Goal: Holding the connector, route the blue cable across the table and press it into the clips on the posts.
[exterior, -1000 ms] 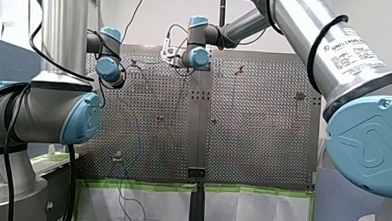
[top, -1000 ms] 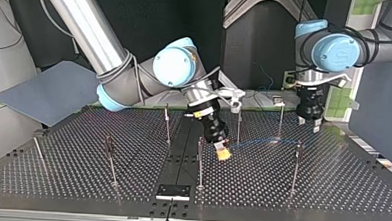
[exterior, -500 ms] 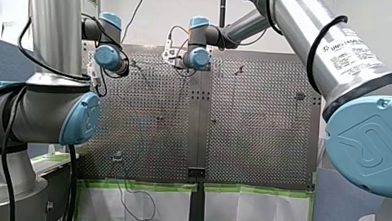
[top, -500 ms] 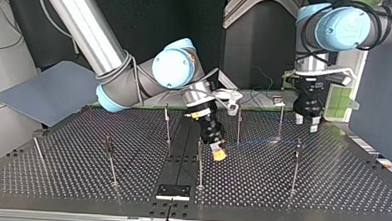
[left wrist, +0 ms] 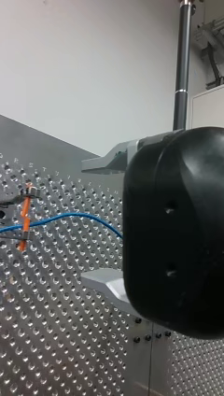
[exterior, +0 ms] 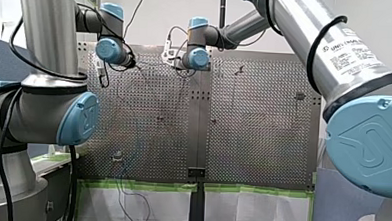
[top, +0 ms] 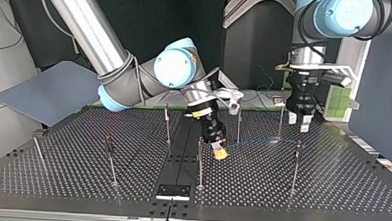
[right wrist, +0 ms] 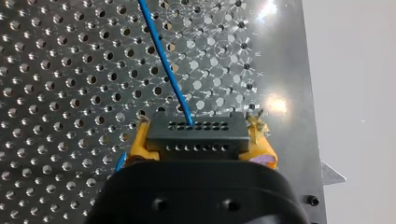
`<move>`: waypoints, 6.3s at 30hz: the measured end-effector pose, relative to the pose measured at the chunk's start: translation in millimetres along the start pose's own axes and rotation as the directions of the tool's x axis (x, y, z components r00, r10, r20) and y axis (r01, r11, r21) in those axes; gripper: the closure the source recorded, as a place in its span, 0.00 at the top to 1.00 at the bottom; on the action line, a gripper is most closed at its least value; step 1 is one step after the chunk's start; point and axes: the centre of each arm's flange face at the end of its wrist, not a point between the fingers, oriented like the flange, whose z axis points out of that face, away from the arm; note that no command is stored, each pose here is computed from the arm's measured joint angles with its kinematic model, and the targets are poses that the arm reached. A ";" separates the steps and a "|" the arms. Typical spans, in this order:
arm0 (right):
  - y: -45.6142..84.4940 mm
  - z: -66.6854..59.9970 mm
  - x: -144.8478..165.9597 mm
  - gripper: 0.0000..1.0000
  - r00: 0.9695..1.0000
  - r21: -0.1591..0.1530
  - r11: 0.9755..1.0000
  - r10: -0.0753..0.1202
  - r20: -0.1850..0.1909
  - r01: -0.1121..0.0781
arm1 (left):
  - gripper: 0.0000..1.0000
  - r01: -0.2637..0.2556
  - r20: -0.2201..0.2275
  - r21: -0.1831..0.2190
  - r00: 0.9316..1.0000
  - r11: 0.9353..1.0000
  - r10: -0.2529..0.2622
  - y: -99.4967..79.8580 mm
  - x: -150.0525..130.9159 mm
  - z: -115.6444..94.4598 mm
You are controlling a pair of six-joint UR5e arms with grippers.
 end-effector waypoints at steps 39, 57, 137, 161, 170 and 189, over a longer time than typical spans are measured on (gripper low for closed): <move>3.1 2.1 -3.9 0.00 1.000 -0.006 1.000 0.000 0.000 0.000 | 0.60 0.013 0.056 0.072 0.998 0.997 -0.017 -28.2 38.5 88.6; 2.3 -0.5 -6.9 0.00 1.000 -0.003 1.000 0.006 0.027 -0.006 | 0.00 0.013 0.006 -0.011 1.000 1.000 -0.013 -24.7 45.7 79.9; 42.9 -31.9 -200.6 0.00 0.950 -0.067 0.998 0.036 0.311 -0.016 | 0.00 0.016 -0.189 0.029 0.982 0.999 -0.010 0.3 244.6 49.4; 83.8 -22.9 -196.2 0.00 0.957 -0.114 0.993 0.057 0.285 -0.025 | 0.00 0.059 -0.174 0.070 0.984 0.996 -0.046 7.7 257.7 102.5; 93.7 -21.7 -195.1 0.00 0.957 -0.123 0.992 0.057 0.284 -0.023 | 0.56 0.051 -0.188 0.044 0.981 0.998 -0.042 12.7 250.7 112.3; 94.2 -21.8 -195.2 0.00 0.956 -0.116 0.993 0.056 0.289 -0.023 | 0.99 -0.060 -0.310 0.020 0.949 0.998 0.063 8.4 247.5 76.9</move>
